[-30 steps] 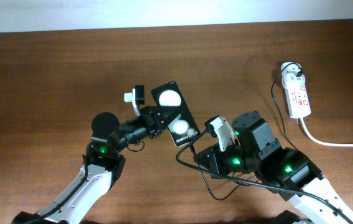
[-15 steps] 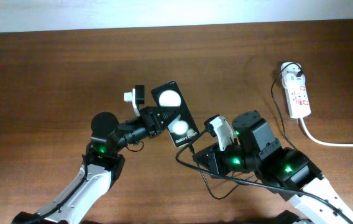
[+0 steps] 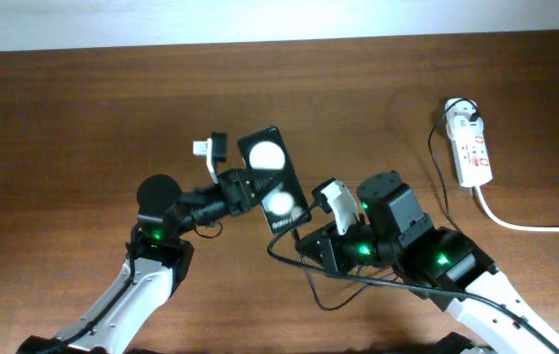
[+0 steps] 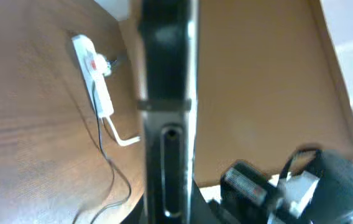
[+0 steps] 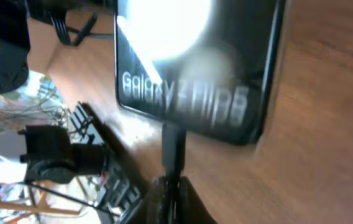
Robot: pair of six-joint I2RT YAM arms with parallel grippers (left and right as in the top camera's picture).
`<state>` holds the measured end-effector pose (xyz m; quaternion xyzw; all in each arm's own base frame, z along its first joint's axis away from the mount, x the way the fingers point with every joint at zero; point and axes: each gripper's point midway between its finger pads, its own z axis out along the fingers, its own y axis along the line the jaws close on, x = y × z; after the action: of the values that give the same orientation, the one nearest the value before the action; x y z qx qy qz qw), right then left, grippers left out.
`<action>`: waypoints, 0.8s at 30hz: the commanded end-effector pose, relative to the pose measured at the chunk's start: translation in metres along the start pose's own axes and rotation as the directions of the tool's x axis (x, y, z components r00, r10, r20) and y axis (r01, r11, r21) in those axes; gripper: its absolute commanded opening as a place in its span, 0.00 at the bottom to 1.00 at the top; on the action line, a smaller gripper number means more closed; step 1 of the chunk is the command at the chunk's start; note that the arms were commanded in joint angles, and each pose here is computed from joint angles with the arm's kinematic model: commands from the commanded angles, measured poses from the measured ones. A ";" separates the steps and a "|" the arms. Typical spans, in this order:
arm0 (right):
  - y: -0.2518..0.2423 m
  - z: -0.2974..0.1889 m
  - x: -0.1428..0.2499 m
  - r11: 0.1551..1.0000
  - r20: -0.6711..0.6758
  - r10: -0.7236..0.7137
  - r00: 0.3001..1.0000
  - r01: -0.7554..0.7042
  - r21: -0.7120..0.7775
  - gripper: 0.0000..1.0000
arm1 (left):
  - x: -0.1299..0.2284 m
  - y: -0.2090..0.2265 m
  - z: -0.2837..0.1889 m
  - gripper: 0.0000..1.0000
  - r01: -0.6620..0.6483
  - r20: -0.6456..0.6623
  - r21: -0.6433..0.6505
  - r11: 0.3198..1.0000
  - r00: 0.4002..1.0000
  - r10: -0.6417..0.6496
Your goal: Plug charger to phone and switch on socket
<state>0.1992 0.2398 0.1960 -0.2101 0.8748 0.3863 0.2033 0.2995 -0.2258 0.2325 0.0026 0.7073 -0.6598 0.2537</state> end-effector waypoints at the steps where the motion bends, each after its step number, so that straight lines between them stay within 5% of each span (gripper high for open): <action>1: 0.000 -0.009 -0.014 0.995 0.053 -0.091 0.994 0.089 0.039 0.14 | 0.037 -0.018 0.002 0.00 -0.201 -0.170 0.119 0.972 0.961 0.219; 3: 0.016 -0.031 -0.017 0.988 0.096 -0.154 0.983 0.151 0.032 0.18 | 0.036 -0.018 0.002 0.00 -0.271 -0.158 0.128 0.954 0.944 0.290; 6: 0.045 -0.076 -0.016 0.969 0.214 -0.245 0.946 0.246 0.022 0.29 | 0.033 0.004 0.004 0.00 -0.182 -0.150 0.028 0.983 0.971 0.184; 9: 0.050 -0.111 -0.001 0.961 0.287 -0.275 0.918 0.263 0.082 0.78 | 0.031 0.046 0.000 0.00 -0.049 -0.098 -0.167 0.985 0.995 0.033; 12: 0.036 -0.112 0.021 0.968 0.225 -0.239 0.945 0.215 0.125 0.98 | 0.024 0.046 0.001 0.00 -0.101 -0.078 -0.171 0.980 0.993 0.089; 16: 0.030 -0.110 0.035 0.973 0.170 -0.209 0.963 0.188 0.132 0.99 | 0.011 0.041 0.006 0.00 -0.148 -0.095 -0.211 0.966 0.987 0.130; 19: 0.028 -0.109 0.038 0.974 0.159 -0.203 0.966 0.182 0.133 0.99 | -0.018 0.048 -0.004 0.00 -0.205 -0.141 -0.471 0.858 0.978 0.157; 24: 0.028 -0.109 0.038 0.974 0.159 -0.203 0.966 0.182 0.133 0.99 | -0.047 0.035 0.006 0.00 -0.291 -0.273 -0.540 0.790 0.948 0.163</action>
<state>0.1310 0.1666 0.2568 -0.2482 0.8533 0.3297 0.3188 0.3347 -0.2090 0.2180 0.0424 0.8768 -0.4089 0.2496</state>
